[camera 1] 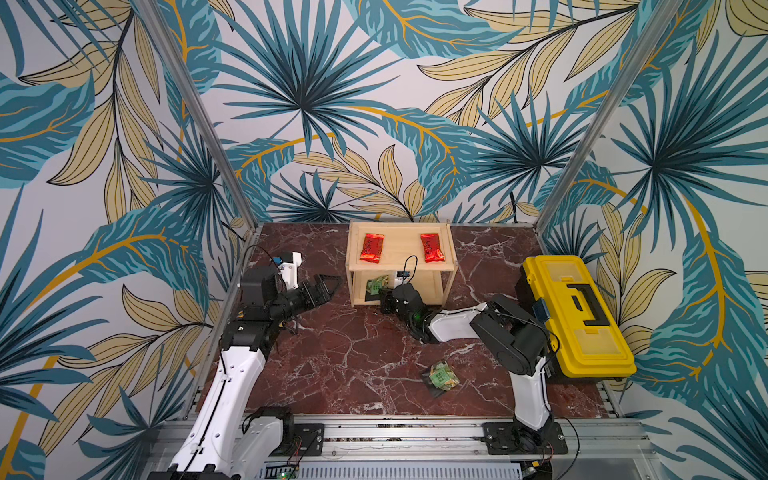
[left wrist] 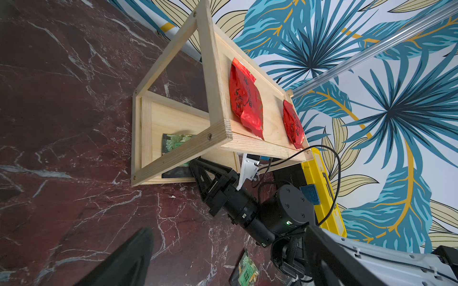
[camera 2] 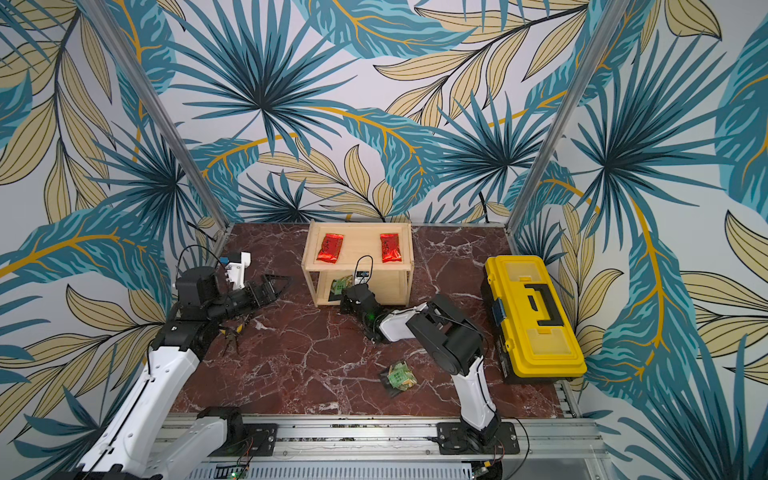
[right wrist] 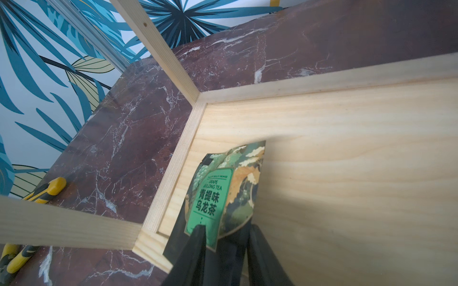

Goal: Place the tea bags on the shelf by color
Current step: Place the tea bag on the shelf.

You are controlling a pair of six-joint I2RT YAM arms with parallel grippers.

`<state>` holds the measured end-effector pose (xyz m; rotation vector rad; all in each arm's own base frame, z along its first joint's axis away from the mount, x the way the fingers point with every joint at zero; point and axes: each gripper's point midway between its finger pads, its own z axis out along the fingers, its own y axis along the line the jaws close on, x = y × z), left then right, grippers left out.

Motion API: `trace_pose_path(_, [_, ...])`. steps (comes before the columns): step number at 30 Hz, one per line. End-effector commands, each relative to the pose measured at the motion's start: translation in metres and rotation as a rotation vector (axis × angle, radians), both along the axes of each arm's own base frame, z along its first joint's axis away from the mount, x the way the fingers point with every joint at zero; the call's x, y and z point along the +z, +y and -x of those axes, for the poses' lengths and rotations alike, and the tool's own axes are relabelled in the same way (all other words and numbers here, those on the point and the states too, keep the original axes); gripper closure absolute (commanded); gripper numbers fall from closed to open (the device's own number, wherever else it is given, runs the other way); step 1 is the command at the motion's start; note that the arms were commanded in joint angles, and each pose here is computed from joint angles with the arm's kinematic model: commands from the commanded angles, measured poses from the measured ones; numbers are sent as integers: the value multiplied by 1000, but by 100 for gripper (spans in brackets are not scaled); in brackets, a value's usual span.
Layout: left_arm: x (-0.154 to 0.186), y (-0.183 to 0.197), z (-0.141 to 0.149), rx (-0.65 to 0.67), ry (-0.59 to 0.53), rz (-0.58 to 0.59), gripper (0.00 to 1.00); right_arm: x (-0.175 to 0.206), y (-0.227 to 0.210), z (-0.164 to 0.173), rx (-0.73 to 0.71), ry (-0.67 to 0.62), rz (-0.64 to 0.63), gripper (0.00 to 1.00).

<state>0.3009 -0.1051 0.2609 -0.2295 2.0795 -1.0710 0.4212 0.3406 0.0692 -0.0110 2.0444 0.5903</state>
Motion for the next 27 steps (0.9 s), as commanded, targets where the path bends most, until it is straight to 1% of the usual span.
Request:
trace_pose_path(1, [6, 3, 2, 7, -20, 0, 0, -20, -6, 0, -16, 48, 31, 65])
trace_pose_path(9, [8, 4, 5, 13, -29, -4, 0, -19, -9, -1, -15, 54, 34, 56])
trace_pose_path(14, [7, 4, 5, 13, -31, -9, 0, -17, -11, 0, -9, 51, 37, 53])
trace_pose_path(18, [4, 4, 5, 14, -29, -16, 0, -10, -12, 4, 4, 43, 35, 53])
trace_pose_path(23, [-3, 5, 6, 10, -30, -34, 0, 3, -12, 19, 48, 41, 18, 53])
trace_pose_path(27, [-10, 6, 6, 16, -32, -44, 0, 17, -18, 39, 77, 26, 46, 53])
